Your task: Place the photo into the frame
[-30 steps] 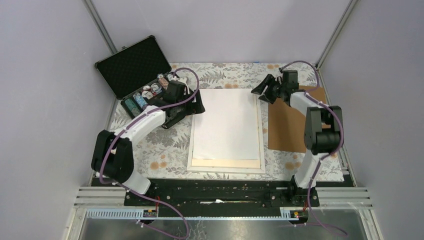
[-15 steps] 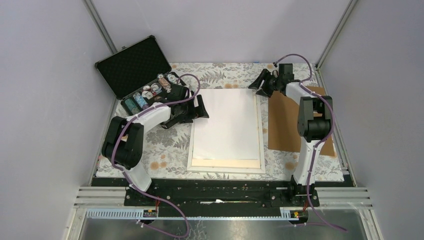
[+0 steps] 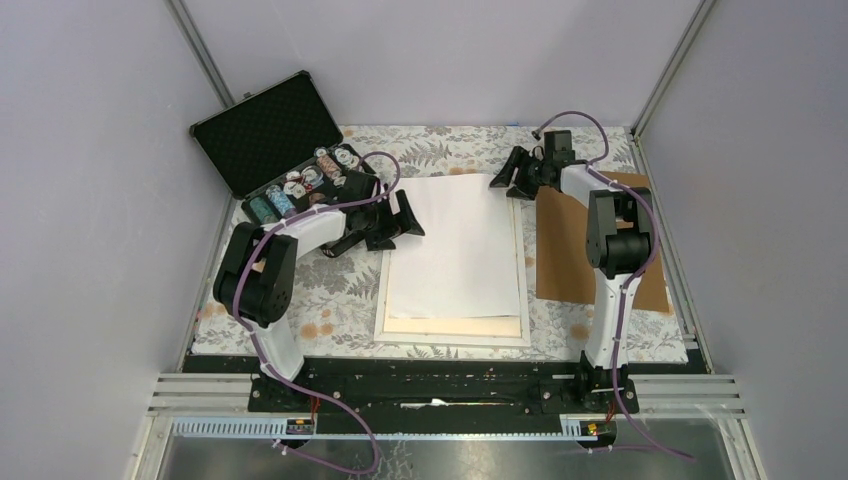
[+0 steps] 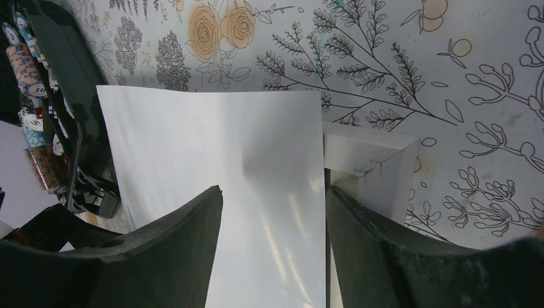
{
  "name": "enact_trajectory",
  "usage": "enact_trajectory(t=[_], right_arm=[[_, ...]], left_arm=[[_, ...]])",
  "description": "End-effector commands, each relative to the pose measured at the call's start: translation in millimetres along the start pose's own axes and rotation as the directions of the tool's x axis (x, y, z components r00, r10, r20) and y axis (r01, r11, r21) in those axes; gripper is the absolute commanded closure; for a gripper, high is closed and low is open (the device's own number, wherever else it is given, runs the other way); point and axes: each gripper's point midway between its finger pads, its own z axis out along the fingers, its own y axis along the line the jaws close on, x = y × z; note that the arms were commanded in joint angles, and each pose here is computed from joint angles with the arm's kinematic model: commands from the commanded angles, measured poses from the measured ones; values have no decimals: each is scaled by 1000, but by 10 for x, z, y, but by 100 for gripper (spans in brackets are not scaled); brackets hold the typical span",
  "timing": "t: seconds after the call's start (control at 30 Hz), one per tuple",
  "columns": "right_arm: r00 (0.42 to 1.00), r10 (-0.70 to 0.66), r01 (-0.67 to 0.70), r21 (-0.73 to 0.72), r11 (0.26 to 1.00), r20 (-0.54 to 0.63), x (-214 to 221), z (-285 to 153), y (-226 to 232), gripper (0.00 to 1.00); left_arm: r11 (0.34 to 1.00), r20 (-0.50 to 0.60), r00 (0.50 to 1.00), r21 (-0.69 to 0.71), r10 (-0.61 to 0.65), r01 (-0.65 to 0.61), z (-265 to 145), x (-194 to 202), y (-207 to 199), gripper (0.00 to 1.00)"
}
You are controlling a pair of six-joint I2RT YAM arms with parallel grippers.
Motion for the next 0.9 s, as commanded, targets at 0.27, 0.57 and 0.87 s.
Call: enact_trajectory(t=[0.27,0.57,0.87], right_arm=[[998,61,-50,-257,965,33,-26,-328,624,34],[987,154,-123,-385,915,50,76,-699,828,31],[968,241,-202,-360,911,65,352,-626,566,53]], left_arm=[[999,18,1000,-41,-24,24,14,-55,145,1],[999,19,1000,-31,-21,22,-10,-61,113,2],[997,65,996,32,65,-67,-198,-169,-107,1]])
